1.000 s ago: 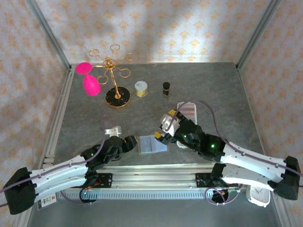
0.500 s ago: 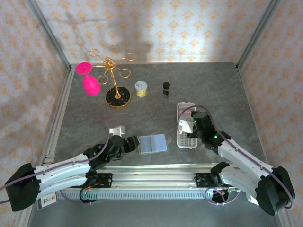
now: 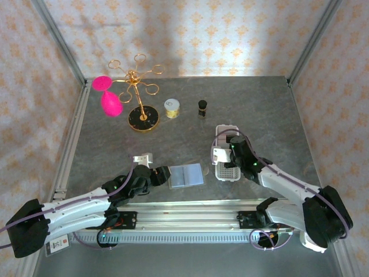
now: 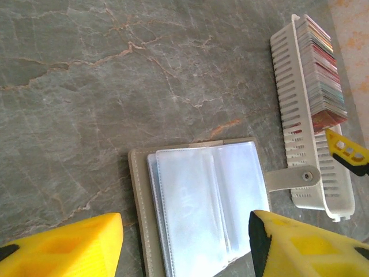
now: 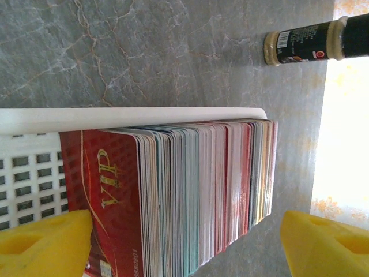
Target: Put the credit cards into the card holder
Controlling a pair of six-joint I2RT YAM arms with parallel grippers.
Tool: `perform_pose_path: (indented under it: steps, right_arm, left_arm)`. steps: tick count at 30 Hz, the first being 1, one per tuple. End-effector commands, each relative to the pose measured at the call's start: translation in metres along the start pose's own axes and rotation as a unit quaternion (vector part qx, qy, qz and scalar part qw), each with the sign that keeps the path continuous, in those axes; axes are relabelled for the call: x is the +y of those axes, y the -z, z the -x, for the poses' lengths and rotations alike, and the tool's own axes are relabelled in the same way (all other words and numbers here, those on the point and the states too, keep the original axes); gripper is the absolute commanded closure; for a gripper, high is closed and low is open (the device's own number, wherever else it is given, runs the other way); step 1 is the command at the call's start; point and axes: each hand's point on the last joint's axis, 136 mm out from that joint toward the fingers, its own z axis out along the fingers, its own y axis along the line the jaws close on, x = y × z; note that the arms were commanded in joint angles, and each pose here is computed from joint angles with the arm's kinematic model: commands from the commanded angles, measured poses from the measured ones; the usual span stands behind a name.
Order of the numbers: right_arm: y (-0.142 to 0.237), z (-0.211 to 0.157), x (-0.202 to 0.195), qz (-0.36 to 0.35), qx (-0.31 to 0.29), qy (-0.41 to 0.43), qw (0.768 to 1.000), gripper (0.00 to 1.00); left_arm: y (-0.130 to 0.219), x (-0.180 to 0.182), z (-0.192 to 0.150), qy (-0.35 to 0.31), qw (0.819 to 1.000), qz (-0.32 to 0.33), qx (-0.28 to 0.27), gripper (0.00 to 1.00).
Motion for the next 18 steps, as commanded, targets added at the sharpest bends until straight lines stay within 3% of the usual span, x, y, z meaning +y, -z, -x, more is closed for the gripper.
perform_pose_path:
  steps: [1,9,15,18]
  right_arm:
    - [-0.003,0.003,-0.002,-0.002,-0.009,0.002,1.000,0.17]
    - [-0.010,0.002,0.005,0.012,-0.004,0.008,1.000,0.20]
    - [-0.013,0.001,0.003,0.022,0.008,0.004,1.000,0.37]
    - [-0.010,-0.002,0.012,0.033,0.008,0.011,0.999,0.50]
  left_arm:
    - [-0.001,-0.004,0.000,0.003,1.000,-0.014,-0.002,0.40]
    - [-0.001,-0.002,-0.003,0.001,1.000,-0.011,0.006,0.43]
    - [-0.001,-0.003,-0.005,0.006,1.000,-0.017,0.008,0.49]
    - [-0.001,-0.003,-0.005,0.006,1.000,-0.017,0.009,0.51]
